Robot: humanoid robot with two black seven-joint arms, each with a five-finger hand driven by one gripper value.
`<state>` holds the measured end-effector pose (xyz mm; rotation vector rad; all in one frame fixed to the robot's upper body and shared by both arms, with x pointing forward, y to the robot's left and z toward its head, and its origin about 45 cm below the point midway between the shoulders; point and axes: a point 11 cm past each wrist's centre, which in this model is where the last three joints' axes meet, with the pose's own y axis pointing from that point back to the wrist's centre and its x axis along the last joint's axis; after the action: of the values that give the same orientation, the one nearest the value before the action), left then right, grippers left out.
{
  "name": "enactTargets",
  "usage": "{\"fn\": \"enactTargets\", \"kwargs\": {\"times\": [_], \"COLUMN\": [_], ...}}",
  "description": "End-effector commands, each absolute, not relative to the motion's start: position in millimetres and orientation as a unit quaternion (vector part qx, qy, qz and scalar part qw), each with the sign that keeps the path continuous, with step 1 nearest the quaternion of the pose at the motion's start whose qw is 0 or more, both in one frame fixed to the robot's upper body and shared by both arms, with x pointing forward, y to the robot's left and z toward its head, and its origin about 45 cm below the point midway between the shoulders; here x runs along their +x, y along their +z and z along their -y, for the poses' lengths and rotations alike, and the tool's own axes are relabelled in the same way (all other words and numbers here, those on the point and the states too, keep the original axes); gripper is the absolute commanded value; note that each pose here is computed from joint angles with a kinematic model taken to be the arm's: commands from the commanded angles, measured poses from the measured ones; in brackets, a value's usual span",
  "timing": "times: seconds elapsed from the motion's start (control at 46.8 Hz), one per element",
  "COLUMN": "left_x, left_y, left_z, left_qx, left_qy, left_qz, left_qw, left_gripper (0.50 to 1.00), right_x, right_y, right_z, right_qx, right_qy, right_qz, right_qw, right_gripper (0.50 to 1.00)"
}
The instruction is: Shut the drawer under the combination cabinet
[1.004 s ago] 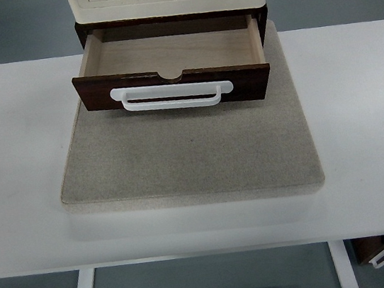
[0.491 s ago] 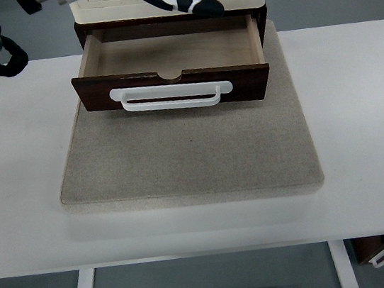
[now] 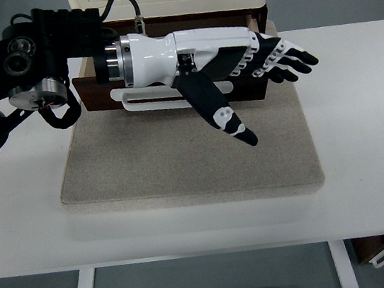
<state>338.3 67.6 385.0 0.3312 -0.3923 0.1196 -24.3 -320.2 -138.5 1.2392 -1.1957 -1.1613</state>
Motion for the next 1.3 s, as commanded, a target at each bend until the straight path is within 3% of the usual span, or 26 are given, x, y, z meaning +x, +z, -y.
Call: {"fn": "enactTargets", "kwargs": {"times": [0.0, 0.363, 0.705, 1.282], "left_x": [335.9, 336.3, 339.9, 376.5], "left_y": [363.8, 309.9, 299.5, 303.2], "left_z": [-66.7, -80.2, -97.2, -120.5], "left_qx": [0.207, 0.358, 0.437, 0.473], "left_qy": [0.048, 0.033, 0.031, 0.108], "left_qz": [0.201, 0.197, 0.188, 0.156], "left_qw": [0.956, 0.912, 0.879, 0.861], "left_gripper": [0.992, 0.996, 0.996, 0.996], "right_x": [-24.2, -24.2, -24.2, -24.2], "right_y": [-138.5, -138.5, -138.5, -138.5], "right_z": [320.3, 320.3, 320.3, 319.8], "right_qx": [0.514, 0.514, 0.514, 0.514], "right_qy": [-0.482, -0.482, -0.481, -0.482], "right_qz": [0.497, 0.497, 0.496, 0.496], "right_qw": [0.507, 0.507, 0.508, 0.507], "right_gripper": [0.952, 0.952, 0.952, 0.952]}}
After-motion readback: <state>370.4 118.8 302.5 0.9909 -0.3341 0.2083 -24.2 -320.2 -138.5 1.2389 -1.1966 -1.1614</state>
